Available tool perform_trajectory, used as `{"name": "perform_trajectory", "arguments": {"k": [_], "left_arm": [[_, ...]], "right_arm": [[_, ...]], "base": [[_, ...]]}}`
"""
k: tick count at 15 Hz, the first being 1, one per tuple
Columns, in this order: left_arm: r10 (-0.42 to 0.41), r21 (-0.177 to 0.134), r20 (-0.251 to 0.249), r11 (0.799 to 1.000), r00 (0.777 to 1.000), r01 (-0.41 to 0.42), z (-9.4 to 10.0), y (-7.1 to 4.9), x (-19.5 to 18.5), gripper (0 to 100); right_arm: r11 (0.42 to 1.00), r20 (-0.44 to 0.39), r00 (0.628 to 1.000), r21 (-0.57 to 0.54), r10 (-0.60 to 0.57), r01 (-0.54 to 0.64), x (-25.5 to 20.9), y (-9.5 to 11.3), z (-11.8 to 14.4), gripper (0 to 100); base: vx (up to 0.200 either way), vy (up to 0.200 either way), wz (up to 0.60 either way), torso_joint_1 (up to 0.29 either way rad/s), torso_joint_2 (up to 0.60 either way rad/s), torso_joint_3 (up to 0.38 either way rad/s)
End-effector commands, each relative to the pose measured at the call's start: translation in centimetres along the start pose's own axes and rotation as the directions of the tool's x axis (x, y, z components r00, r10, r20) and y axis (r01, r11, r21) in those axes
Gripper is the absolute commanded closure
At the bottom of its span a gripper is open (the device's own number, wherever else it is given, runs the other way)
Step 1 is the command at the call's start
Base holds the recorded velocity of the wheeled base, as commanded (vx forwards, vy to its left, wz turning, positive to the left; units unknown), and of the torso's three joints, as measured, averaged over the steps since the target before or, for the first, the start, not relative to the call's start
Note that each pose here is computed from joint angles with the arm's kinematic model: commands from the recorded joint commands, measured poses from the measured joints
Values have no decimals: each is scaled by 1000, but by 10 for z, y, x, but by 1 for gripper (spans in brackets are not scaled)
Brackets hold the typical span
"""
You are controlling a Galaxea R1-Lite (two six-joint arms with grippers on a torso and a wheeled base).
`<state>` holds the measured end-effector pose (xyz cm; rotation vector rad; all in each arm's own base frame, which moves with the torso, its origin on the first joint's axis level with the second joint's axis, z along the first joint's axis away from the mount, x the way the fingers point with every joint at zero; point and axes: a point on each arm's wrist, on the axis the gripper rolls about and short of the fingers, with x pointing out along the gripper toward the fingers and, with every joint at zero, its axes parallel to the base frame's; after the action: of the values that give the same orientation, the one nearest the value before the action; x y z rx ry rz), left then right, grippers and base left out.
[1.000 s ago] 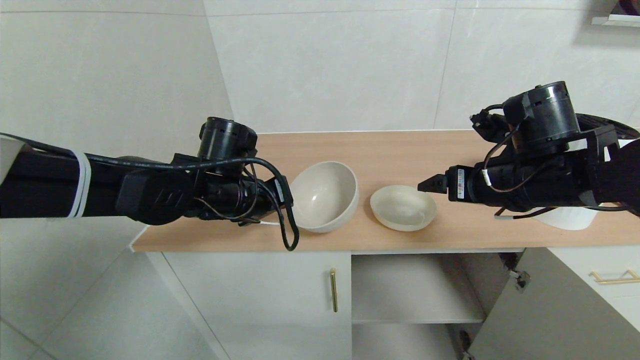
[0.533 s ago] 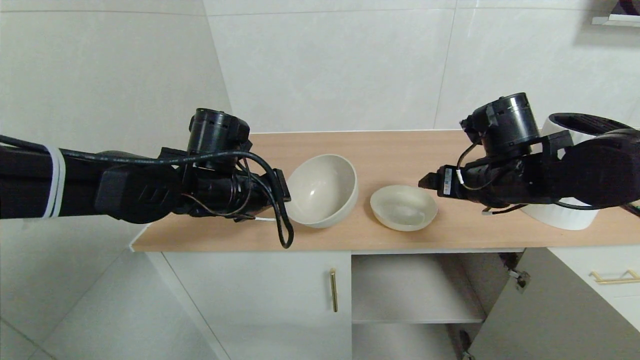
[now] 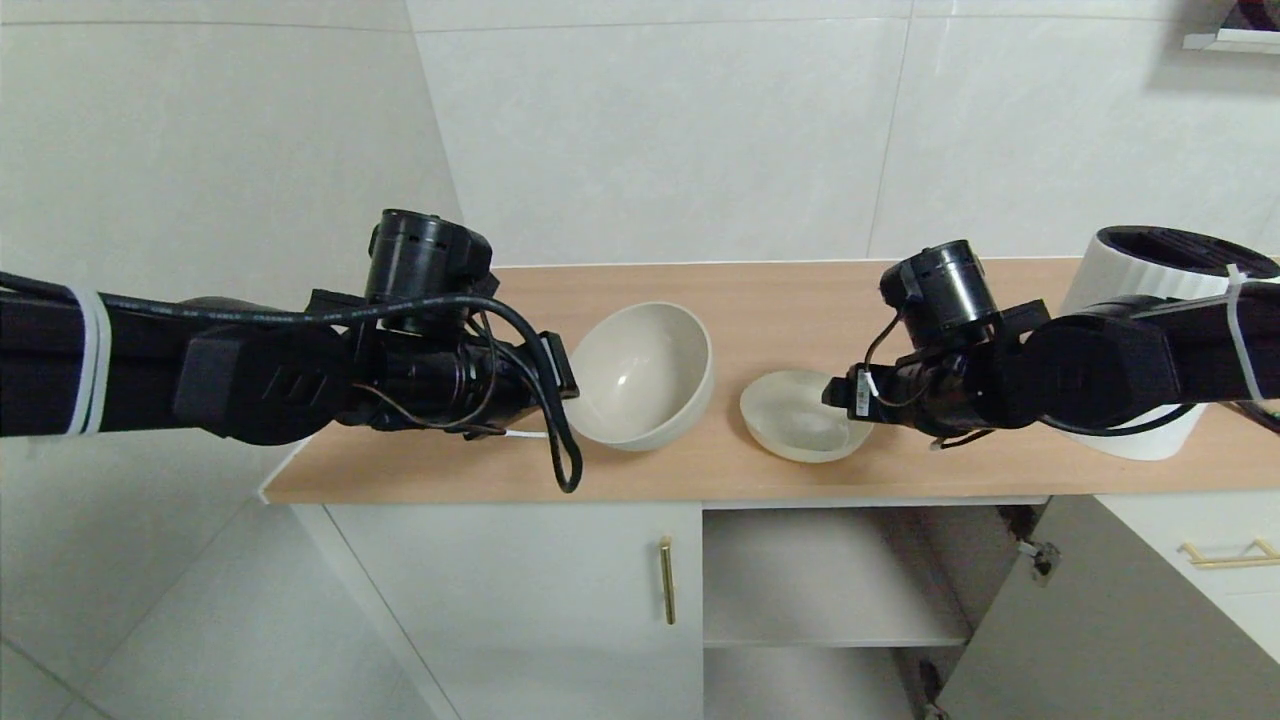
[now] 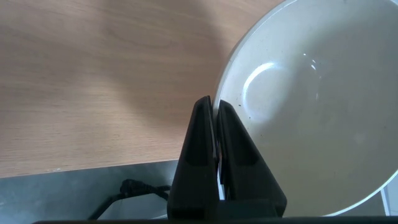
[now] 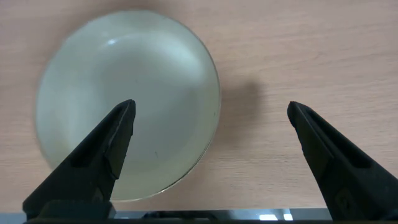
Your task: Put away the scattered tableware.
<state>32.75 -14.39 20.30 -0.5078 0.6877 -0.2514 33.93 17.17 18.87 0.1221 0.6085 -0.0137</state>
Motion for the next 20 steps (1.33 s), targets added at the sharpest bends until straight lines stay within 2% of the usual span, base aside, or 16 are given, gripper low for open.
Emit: {"name": "perform_trajectory", "arguments": {"k": [1, 7, 8, 20], "left_arm": [[-3, 0, 3, 1000, 1000, 3, 0, -1, -2, 100], [-4, 1, 2, 1000, 1000, 4, 0, -1, -2, 100], [-2, -1, 0, 1000, 1000, 2, 0, -1, -1, 100], [-10, 1, 13, 1000, 1000, 10, 1, -2, -8, 100]], "right_arm": [[1000, -18, 1000, -8, -10, 10, 10, 1, -5, 0], [1000, -27, 1000, -11, -13, 13, 15, 2, -8, 0], [1000, -28, 1000, -12, -13, 12, 15, 2, -8, 100], [1000, -16, 1000, 2, -1, 1, 10, 0, -3, 100]], "base": [[0, 0, 0, 0, 0, 0], [0, 0, 0, 0, 0, 0], [0, 0, 0, 0, 0, 0], [0, 0, 0, 0, 0, 0]]}}
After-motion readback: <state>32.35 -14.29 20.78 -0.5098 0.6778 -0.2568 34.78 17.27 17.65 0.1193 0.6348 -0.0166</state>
